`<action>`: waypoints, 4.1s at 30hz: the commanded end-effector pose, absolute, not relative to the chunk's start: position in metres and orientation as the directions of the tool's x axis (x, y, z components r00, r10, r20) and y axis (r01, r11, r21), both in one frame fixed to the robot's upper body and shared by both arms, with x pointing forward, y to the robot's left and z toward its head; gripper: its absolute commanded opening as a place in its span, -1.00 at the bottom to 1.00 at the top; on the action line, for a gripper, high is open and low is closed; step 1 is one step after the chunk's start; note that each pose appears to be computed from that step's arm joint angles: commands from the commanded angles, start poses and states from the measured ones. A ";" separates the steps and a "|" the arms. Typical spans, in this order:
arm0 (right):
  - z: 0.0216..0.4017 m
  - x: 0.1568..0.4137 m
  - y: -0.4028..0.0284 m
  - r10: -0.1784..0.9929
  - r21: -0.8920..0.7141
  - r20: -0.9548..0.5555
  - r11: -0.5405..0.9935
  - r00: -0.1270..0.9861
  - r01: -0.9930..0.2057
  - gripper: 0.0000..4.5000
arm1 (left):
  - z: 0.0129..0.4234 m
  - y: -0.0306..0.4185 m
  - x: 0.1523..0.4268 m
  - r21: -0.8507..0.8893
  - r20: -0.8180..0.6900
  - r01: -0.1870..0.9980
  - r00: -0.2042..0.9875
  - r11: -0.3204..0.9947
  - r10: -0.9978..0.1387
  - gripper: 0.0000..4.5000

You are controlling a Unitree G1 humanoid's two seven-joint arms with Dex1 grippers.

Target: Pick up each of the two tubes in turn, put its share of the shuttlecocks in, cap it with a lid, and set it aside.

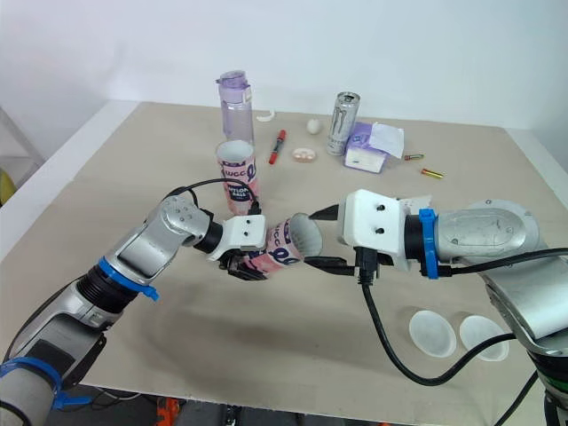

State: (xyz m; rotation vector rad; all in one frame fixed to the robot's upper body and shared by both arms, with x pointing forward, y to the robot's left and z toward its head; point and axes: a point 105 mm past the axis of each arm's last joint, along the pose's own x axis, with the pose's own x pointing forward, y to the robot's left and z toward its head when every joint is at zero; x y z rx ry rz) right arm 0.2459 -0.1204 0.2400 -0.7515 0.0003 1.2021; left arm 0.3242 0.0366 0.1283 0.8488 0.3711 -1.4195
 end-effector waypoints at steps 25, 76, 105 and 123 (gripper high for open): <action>0.198 0.296 -0.065 0.762 -0.316 -0.591 0.083 0.264 -0.945 -0.98 | 0.117 0.038 0.330 0.290 -0.708 0.956 0.182 -0.046 -0.683 0.36; 0.233 0.250 -0.198 0.772 -0.106 -0.366 0.519 0.519 -0.848 -0.98 | 0.122 0.006 0.314 0.250 -0.248 0.968 0.063 -0.001 -0.967 0.36; 0.170 0.223 -0.289 0.467 -0.087 -0.710 0.685 0.527 -0.723 0.03 | 0.079 -0.014 0.291 0.148 -0.174 0.987 -0.035 -0.061 -0.984 0.36; 0.132 0.233 -0.314 0.338 -0.103 -0.837 0.675 0.430 -0.731 0.98 | 0.077 -0.014 0.285 0.075 -0.160 0.993 -0.082 -0.095 -0.984 0.36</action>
